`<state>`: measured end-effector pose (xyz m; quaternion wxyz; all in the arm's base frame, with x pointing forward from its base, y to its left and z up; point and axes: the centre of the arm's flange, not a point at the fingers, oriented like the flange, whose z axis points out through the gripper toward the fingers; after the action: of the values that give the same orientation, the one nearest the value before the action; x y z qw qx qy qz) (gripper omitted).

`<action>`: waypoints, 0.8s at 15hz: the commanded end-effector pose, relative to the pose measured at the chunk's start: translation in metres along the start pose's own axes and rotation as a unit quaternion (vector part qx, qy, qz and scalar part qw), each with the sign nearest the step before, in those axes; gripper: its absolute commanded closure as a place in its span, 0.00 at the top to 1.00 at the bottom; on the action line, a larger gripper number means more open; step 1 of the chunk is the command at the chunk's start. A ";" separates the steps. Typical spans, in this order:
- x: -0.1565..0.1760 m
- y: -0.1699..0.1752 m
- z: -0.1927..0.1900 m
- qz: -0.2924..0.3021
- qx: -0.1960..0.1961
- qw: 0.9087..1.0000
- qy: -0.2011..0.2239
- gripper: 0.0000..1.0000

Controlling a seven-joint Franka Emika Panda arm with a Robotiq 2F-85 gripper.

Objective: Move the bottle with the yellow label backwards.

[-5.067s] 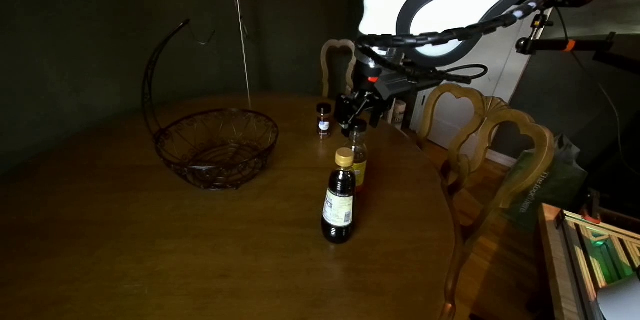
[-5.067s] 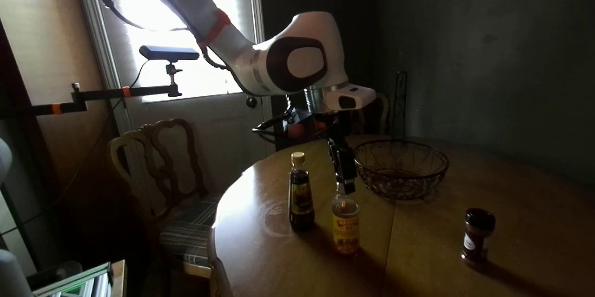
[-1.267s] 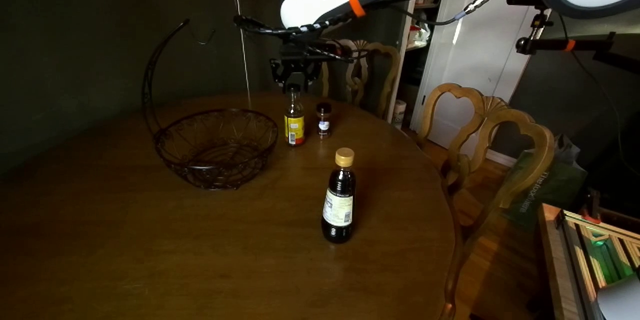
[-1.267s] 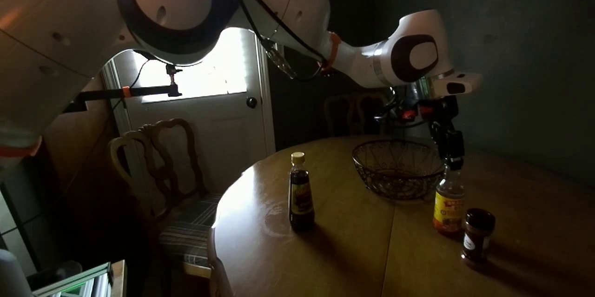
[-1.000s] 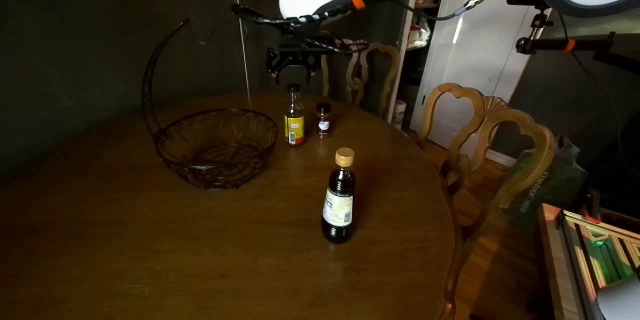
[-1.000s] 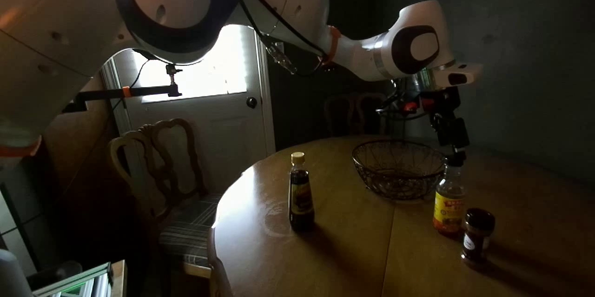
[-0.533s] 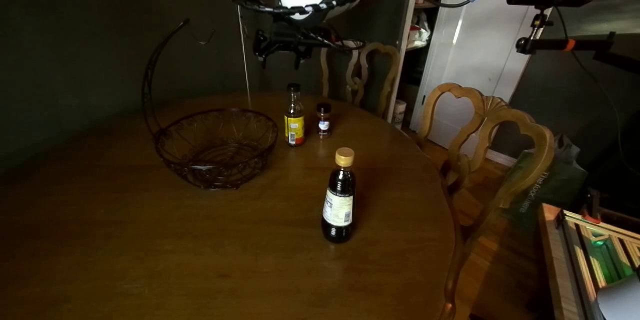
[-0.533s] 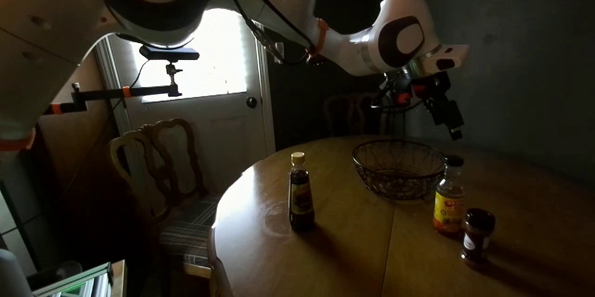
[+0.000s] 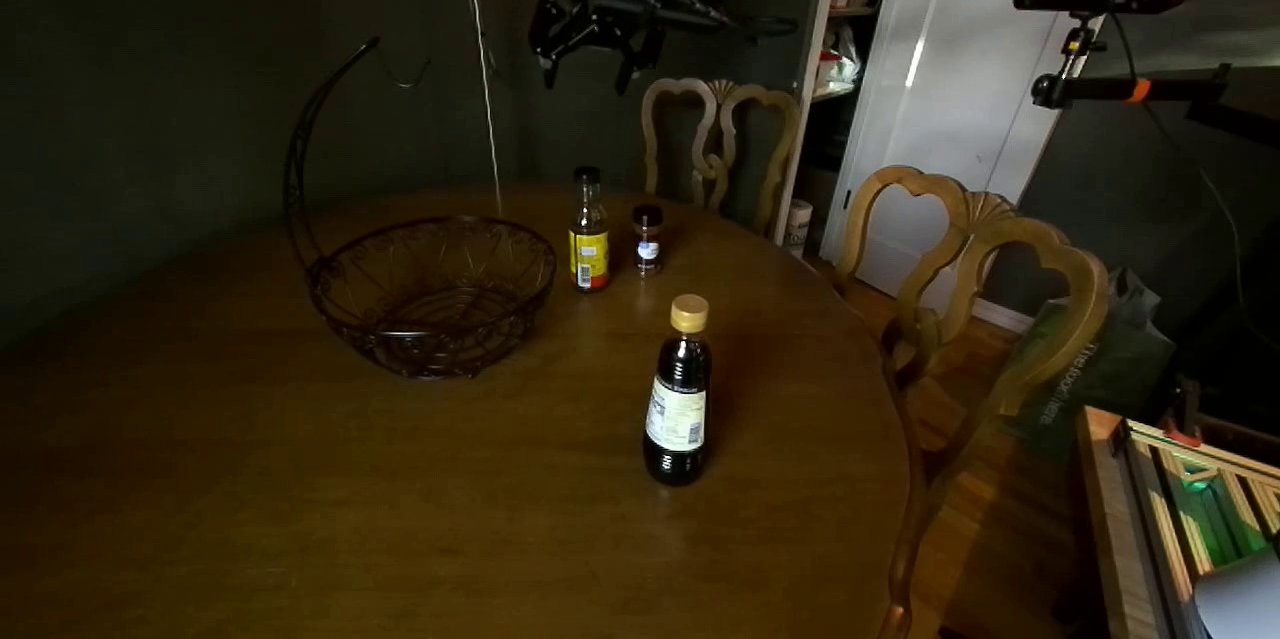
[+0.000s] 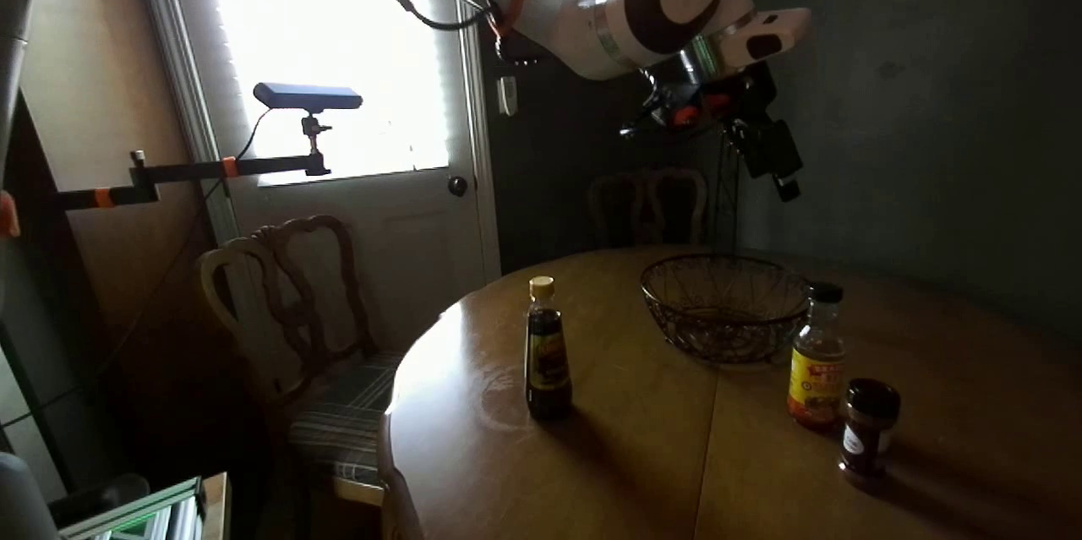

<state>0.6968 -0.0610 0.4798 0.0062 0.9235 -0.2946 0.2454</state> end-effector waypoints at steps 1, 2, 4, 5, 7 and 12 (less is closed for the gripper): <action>-0.024 0.025 -0.068 -0.027 -0.006 0.998 -0.062 1.00; -0.026 0.027 -0.085 -0.040 -0.002 0.995 -0.091 1.00; -0.034 0.030 -0.115 -0.075 -0.002 0.987 -0.140 1.00; -0.038 0.031 -0.128 -0.094 -0.004 0.982 -0.162 1.00; -0.049 0.032 -0.150 -0.134 -0.011 0.970 -0.205 1.00; -0.062 0.029 -0.165 -0.177 -0.009 0.954 -0.240 1.00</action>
<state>0.5628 -0.0260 0.5930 -0.0132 0.9925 -0.1208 0.0088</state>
